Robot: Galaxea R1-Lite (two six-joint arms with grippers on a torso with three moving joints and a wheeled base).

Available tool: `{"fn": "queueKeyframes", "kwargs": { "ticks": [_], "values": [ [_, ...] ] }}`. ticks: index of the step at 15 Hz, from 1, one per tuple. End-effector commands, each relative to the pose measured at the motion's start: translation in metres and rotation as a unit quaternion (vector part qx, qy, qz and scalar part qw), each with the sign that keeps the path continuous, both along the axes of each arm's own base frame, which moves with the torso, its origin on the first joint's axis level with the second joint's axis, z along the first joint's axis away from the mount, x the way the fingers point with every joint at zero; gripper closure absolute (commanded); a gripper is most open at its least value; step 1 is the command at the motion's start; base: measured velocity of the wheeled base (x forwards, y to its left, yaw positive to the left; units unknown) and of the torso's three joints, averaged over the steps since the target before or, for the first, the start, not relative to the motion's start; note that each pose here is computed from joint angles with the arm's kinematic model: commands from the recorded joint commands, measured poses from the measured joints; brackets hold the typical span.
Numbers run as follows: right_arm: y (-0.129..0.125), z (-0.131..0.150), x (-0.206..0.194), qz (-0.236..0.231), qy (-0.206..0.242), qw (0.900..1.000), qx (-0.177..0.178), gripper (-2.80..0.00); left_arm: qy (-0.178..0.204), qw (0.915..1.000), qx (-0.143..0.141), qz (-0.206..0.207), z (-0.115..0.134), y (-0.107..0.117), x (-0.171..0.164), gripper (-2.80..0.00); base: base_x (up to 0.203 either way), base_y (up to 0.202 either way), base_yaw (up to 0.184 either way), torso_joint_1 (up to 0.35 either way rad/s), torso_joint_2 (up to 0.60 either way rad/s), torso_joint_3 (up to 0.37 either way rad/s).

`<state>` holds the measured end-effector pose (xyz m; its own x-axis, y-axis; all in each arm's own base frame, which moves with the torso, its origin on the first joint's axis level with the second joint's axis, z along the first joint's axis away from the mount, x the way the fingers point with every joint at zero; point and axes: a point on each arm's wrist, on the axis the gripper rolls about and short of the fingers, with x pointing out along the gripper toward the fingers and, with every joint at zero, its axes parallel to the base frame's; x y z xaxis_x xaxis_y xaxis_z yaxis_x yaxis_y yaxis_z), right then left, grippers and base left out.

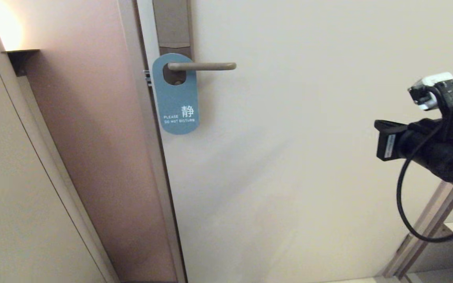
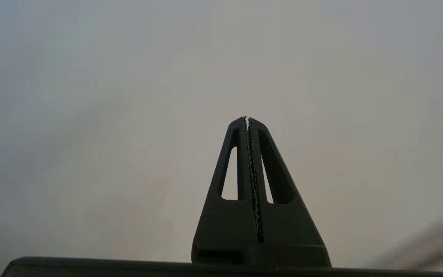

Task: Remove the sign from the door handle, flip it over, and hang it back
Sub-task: Take down the sign

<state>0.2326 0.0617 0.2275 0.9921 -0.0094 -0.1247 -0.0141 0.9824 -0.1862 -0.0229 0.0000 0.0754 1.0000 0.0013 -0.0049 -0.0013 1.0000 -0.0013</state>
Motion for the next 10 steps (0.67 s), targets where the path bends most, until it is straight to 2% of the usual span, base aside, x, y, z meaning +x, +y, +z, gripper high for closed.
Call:
{"fn": "queueKeyframes", "kwargs": {
  "ticks": [1, 10],
  "values": [
    [-0.015, 0.004, -0.03, -0.014, -0.02, 1.0, 0.006, 0.0, 0.001, 1.0, 0.0, 0.0, 0.0, 0.0, 0.0, 0.0, 0.0, 0.0, 0.0, 0.0, 0.0, 0.0],
    [-0.049, -0.021, -0.109, -0.048, -0.032, 0.998, 0.013, 0.0, 0.001, 1.0, 0.0, 0.0, 0.0, 0.0, 0.0, 0.0, 0.0, 0.0, 0.0, 0.0, 0.0, 0.0]
  ]
}}
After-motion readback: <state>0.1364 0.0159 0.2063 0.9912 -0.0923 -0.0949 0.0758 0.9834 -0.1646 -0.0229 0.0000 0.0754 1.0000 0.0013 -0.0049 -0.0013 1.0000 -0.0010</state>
